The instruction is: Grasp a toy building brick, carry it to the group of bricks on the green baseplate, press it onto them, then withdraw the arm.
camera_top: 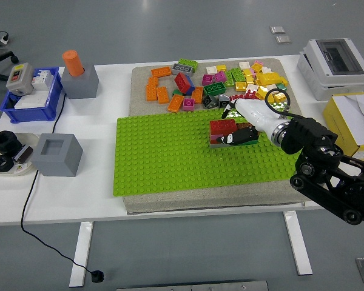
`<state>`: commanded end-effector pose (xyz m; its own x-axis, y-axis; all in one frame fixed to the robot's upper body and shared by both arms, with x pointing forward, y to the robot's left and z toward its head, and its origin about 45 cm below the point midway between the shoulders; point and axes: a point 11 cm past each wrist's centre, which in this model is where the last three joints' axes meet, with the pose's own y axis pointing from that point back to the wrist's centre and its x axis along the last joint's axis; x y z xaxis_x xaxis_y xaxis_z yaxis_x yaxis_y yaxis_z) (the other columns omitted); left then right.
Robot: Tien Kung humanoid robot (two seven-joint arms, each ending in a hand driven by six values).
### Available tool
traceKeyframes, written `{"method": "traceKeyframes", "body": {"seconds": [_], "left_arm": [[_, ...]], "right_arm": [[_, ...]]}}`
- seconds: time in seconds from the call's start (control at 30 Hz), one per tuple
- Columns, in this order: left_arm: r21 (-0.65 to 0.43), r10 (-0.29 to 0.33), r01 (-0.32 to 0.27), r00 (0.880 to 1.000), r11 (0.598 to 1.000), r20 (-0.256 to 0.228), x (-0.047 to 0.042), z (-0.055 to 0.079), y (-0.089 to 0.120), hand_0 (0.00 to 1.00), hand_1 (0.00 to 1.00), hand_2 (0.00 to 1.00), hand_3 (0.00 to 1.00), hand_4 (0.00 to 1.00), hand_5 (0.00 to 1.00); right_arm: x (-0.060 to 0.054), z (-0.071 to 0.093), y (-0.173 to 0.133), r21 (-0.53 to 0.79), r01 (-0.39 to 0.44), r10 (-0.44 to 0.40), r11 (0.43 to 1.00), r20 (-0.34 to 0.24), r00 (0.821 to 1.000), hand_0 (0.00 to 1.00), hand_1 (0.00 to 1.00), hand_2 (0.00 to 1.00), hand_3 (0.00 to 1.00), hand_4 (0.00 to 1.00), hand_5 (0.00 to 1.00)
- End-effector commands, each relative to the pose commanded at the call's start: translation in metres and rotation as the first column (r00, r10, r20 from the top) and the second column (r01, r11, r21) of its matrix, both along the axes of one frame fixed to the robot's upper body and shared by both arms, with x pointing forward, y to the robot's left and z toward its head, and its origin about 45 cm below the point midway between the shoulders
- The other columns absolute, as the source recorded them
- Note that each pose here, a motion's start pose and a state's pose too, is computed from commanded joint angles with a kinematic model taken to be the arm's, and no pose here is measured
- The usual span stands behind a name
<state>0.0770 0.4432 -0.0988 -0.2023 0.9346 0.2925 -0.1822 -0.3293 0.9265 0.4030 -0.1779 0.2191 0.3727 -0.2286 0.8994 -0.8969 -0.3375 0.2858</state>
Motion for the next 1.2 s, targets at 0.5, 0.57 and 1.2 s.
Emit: {"method": "traceKeyframes", "body": {"seconds": [0.5,0.57,1.2], "left_arm": [[-0.003,0.013,-0.013,1.000,1.000,-0.009,-0.0074,-0.002,-0.002,0.635,0.623,0.579,0.585,0.647,0.220],[-0.003,0.015,-0.015,1.000,1.000,-0.009,-0.0078,-0.002,-0.002,0.635,0.623,0.579,0.586,0.646,0.219],[0.001,0.019,-0.019,1.000,1.000,-0.015,-0.0120,-0.002,-0.001,0.634,0.623,0.578,0.585,0.642,0.220]], "right_arm": [[-0.002,0.011,-0.046,0.331,0.139,-0.168,0.933,0.061,0.984,0.833,0.791,0.822,0.726,0.899,0.399],[-0.002,0.012,-0.051,0.372,0.150,-0.187,0.916,0.066,0.980,0.792,0.762,0.811,0.763,0.894,0.391],[-0.016,0.011,-0.101,0.669,0.239,-0.367,0.704,0.055,0.929,0.626,0.652,0.719,0.732,0.875,0.351]]}}
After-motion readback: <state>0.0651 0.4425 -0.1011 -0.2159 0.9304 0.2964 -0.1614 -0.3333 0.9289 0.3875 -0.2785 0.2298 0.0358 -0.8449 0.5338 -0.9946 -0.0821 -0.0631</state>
